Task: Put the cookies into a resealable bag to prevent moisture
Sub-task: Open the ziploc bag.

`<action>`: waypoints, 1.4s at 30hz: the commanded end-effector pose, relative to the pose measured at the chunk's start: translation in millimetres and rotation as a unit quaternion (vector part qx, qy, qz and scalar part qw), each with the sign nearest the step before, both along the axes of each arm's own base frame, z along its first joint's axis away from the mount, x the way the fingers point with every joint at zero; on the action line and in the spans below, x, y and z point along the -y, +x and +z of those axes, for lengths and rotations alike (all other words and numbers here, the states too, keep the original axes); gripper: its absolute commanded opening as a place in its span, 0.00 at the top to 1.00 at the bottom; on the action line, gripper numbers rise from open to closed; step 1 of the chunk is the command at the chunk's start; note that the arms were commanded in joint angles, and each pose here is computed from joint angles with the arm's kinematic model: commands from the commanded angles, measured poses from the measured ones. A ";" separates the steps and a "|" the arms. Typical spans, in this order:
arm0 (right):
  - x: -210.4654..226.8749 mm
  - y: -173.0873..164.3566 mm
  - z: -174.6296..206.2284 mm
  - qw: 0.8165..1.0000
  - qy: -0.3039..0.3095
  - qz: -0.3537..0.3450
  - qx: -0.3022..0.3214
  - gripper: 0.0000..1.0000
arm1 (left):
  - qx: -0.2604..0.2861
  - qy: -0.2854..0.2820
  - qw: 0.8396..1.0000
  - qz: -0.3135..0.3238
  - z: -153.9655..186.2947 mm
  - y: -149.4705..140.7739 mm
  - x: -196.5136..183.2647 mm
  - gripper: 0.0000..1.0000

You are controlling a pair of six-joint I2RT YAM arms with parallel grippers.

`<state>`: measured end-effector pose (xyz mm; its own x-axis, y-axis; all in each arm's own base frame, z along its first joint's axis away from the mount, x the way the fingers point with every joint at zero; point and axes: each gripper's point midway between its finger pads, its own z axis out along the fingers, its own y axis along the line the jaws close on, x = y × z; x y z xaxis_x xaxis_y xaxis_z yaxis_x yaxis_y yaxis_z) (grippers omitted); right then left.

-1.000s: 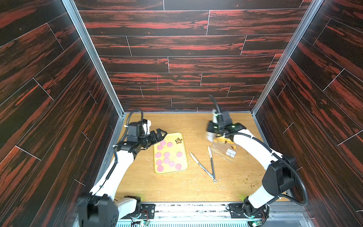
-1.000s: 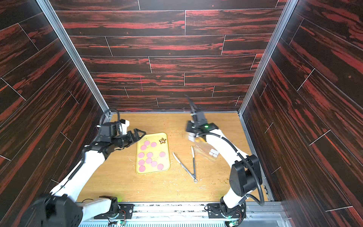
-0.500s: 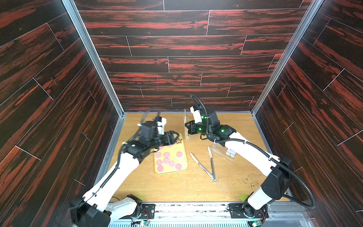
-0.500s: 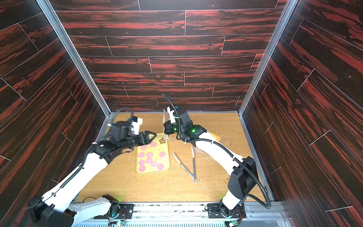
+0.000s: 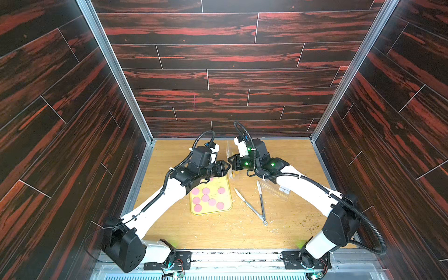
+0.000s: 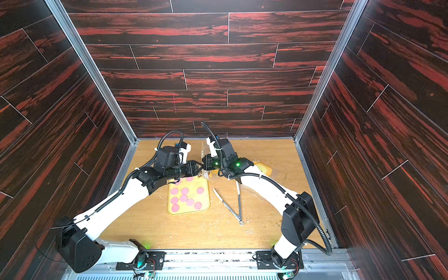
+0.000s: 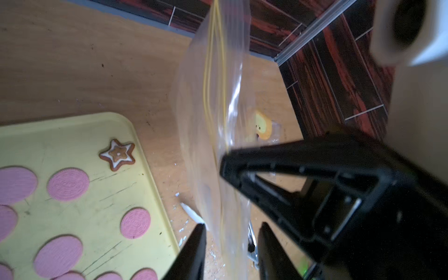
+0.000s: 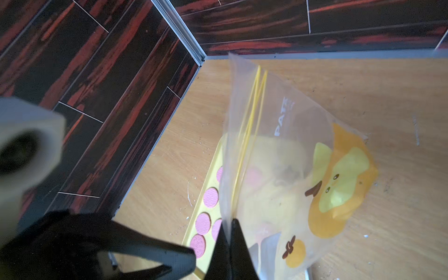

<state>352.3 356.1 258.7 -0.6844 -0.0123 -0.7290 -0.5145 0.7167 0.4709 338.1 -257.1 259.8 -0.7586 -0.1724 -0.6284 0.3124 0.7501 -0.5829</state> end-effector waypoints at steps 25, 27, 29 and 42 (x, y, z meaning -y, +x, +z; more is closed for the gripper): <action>2.2 -19.6 17.4 0.998 0.053 0.005 -0.020 1.00 | 0.003 -0.005 1.000 -0.022 -12.5 11.3 15.4 0.96; 3.9 -19.8 14.8 0.998 0.052 0.002 -0.024 1.00 | 0.008 -0.008 1.000 -0.018 -9.9 12.0 14.3 1.00; 8.1 -18.0 13.1 0.999 0.049 -0.004 -0.023 1.00 | 0.011 -0.008 1.000 -0.015 -8.3 11.4 12.6 1.00; 30.5 -19.0 -20.6 0.999 -0.032 -0.016 -0.017 0.80 | 0.012 0.024 1.000 0.005 -6.6 12.6 -5.5 1.00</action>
<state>341.4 337.3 236.3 -0.7172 -0.0146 -0.6967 -0.4719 0.7458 0.4702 351.2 -260.7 231.1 -0.7772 -0.1377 -0.6140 0.3017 0.7747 -0.5557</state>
